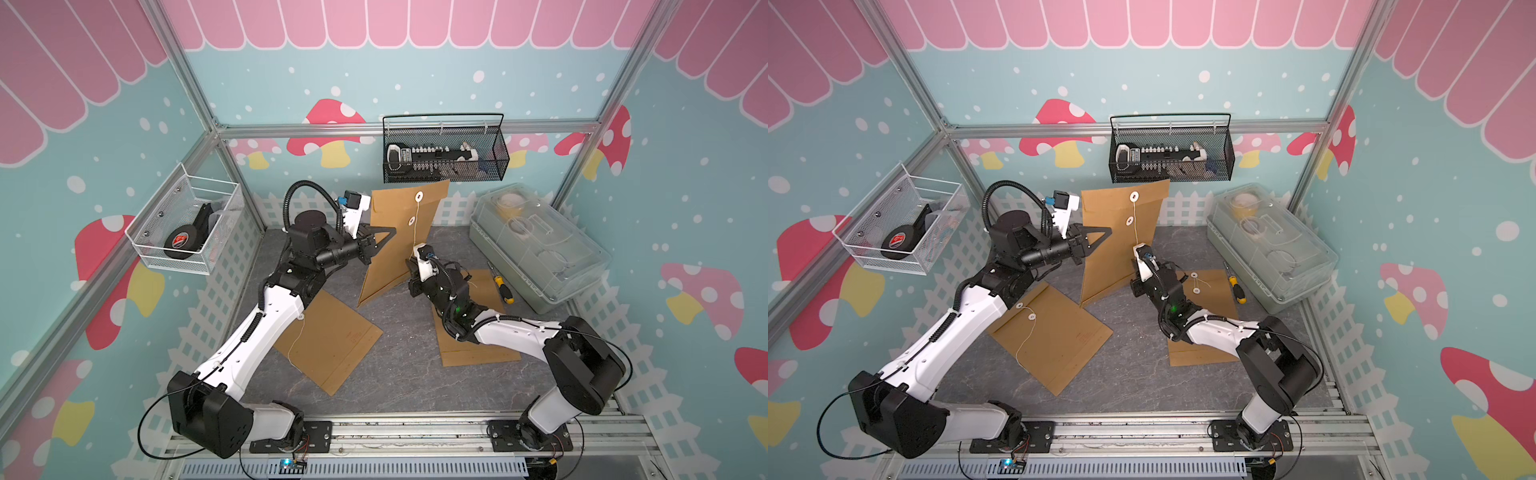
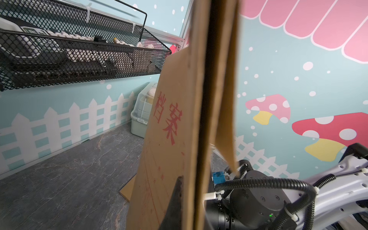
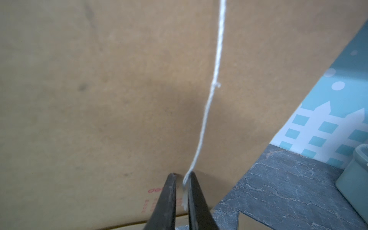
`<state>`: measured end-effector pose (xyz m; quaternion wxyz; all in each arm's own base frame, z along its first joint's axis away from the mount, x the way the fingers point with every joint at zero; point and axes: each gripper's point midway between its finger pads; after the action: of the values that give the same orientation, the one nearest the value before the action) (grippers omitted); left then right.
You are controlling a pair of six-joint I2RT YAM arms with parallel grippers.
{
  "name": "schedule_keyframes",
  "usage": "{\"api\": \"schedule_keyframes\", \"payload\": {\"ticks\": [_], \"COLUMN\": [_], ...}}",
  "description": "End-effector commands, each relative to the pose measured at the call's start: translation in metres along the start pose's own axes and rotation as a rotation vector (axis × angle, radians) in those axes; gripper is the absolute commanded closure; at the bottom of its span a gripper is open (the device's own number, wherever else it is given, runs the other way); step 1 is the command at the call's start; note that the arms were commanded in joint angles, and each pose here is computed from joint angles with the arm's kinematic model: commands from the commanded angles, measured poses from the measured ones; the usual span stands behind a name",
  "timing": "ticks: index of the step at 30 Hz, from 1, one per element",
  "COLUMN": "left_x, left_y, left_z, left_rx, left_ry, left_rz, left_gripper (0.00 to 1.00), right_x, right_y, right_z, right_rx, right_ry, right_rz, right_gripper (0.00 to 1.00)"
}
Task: Close the mouth of the file bag
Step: Close the file bag.
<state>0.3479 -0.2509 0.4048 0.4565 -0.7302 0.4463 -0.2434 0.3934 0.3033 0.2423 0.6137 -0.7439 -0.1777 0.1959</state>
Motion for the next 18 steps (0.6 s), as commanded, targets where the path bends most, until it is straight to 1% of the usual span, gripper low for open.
{"api": "schedule_keyframes", "payload": {"ticks": [1, 3, 8, 14, 18], "left_x": [-0.007, -0.008, -0.007, -0.007, -0.008], "left_y": [-0.017, -0.017, -0.017, -0.009, 0.0], "left_z": [-0.02, -0.014, 0.005, 0.017, 0.023], "left_rx": [0.059, 0.058, 0.007, -0.027, -0.042], "left_ry": [0.029, -0.002, -0.053, -0.059, -0.05], "left_rz": [-0.033, -0.038, -0.036, -0.02, -0.001], "left_gripper": [1.0, 1.0, 1.0, 1.0, 1.0], "right_x": [0.002, 0.0, -0.011, -0.028, -0.036], "right_y": [-0.021, -0.019, -0.006, 0.008, 0.003], "right_z": [0.0, 0.002, 0.021, 0.061, 0.082], "right_rx": [-0.013, -0.022, -0.096, -0.238, -0.278], "right_ry": [0.009, -0.004, -0.059, -0.12, -0.163], "right_rz": [-0.05, -0.047, 0.005, 0.073, 0.088], "right_gripper": [0.96, 1.0, 1.0, 1.0, 1.0]}}
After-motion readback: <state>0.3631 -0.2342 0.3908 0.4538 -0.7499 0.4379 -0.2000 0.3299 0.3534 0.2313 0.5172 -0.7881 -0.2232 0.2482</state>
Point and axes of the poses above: each gripper's point midway between its finger pads, its own x axis out along the fingers, its own z axis along the line the jaws close on, y = z × x, and after that the axes turned 9 degrees about -x, right-handed
